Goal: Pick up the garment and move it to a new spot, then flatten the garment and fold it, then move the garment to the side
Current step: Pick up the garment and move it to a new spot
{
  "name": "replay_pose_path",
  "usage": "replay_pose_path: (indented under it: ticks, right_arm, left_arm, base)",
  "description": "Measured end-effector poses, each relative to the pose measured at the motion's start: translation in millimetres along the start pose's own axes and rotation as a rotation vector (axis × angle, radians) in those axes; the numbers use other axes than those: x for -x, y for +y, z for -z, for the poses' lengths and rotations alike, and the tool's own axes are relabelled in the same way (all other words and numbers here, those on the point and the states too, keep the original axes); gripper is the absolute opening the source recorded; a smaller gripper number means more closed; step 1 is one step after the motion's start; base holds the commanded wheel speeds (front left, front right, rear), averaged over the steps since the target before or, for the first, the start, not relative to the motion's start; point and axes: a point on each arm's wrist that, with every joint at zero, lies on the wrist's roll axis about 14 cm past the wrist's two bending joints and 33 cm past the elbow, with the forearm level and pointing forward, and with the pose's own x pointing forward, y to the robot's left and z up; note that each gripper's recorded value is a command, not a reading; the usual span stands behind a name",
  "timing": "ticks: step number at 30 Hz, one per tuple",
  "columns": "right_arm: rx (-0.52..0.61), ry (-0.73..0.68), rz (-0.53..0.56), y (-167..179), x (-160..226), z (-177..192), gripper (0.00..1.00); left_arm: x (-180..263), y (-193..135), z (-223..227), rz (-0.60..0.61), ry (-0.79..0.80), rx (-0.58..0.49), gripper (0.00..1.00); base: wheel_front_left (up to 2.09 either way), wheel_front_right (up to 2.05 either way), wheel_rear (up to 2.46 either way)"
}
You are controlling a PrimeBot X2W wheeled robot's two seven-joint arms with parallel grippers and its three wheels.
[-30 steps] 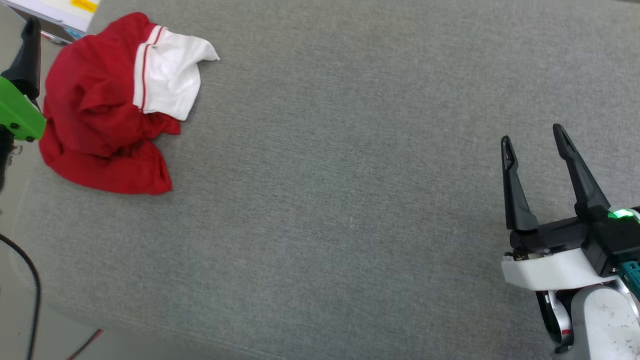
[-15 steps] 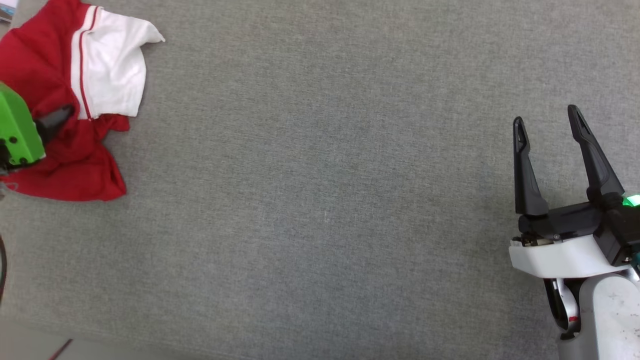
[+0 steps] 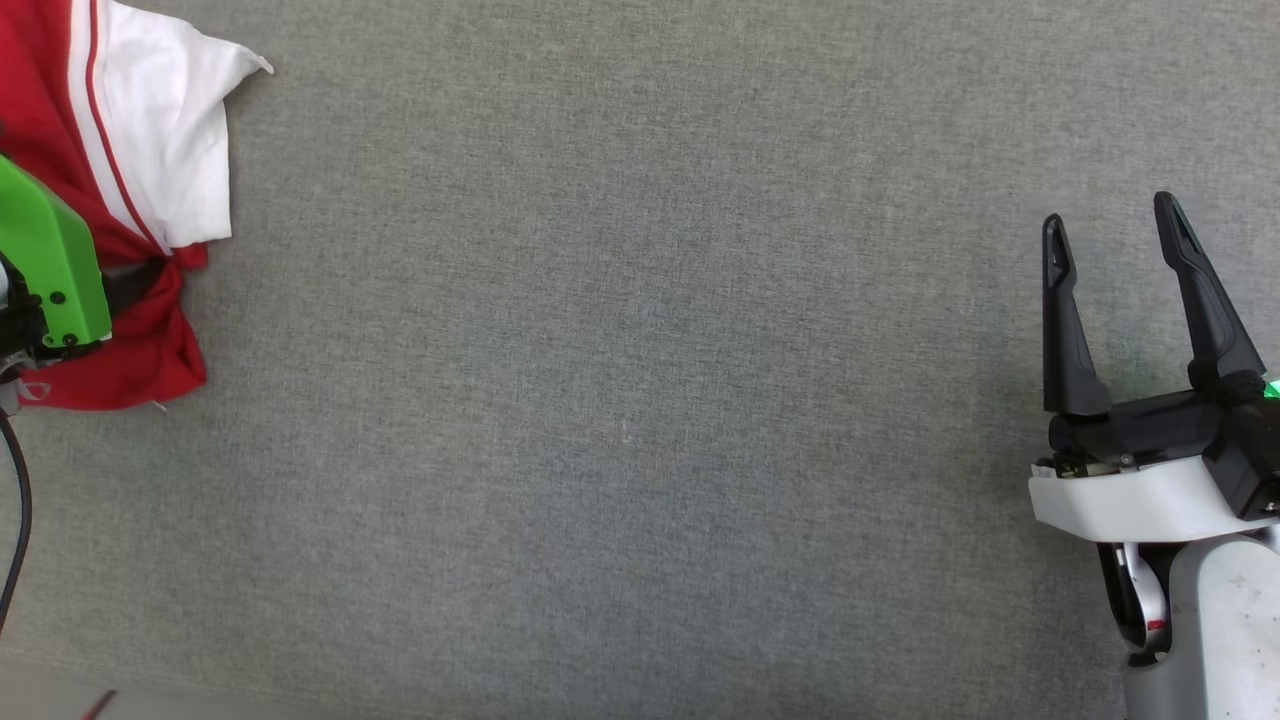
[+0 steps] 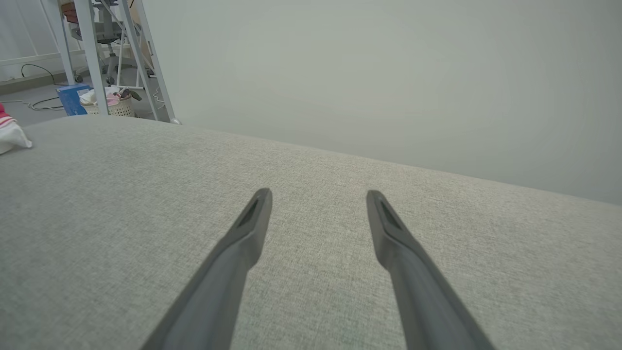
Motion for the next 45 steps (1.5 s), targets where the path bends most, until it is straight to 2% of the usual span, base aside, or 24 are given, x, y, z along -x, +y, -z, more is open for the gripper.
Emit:
replay_pose_path:
  ticks: [1, 4, 9, 14, 20, 29, 33, 38, 41, 42, 45]
  right_arm:
    - [0.002, -0.003, 0.003, -1, 0, -2, 1.00]
    - [-0.003, -0.019, 0.006, -1, 0, -9, 1.00]
    - [-0.021, -0.072, 0.009, 0, 4, -36, 1.00]
    - [-0.035, -0.093, 0.019, 0, 15, -52, 1.00]
    - [-0.042, -0.136, 0.034, -3, 28, -76, 1.00]
    - [-0.027, -0.185, 0.118, -29, 53, -103, 1.00]
    - [-0.010, -0.191, 0.173, -47, 67, -110, 1.00]
    - [0.017, -0.187, 0.245, -69, 83, -113, 1.00]
    - [0.030, -0.179, 0.290, -83, 93, -112, 1.00]
    - [0.034, -0.160, 0.317, -92, 97, -107, 1.00]
    - [0.037, -0.138, 0.328, -95, 97, -99, 1.00]
  left_arm:
    - [2, -1, -3, 0.003, -0.020, -0.005, 0.00]
    - [9, -4, -15, 0.012, -0.106, -0.012, 0.00]
    - [50, -39, -51, 0.092, -0.329, -0.139, 0.00]
    - [92, -65, -66, 0.144, -0.451, -0.275, 0.00]
    - [135, -132, -62, 0.301, -0.568, -0.430, 0.00]
    - [172, -262, -39, 0.603, -0.638, -0.667, 0.00]
    - [181, -318, -33, 0.730, -0.671, -0.747, 0.00]
    - [177, -372, -27, 0.834, -0.681, -0.818, 0.00]
    - [164, -397, -18, 0.872, -0.665, -0.854, 0.00]
    - [140, -417, 7, 0.911, -0.592, -0.882, 0.00]
    - [116, -431, 33, 0.942, -0.507, -0.889, 0.00]
  base:
    - [0.00, 0.00, 0.00]
    - [0.00, 0.00, 0.00]
    - [0.00, 0.00, 0.00]
    - [0.00, 0.00, 0.00]
    - [0.00, 0.00, 0.00]
    - [0.00, 0.00, 0.00]
    - [0.00, 0.00, 0.00]
    - [0.00, 0.00, 0.00]
    - [0.00, 0.00, 0.00]
    - [0.00, 0.00, 0.00]
    - [0.00, 0.00, 0.00]
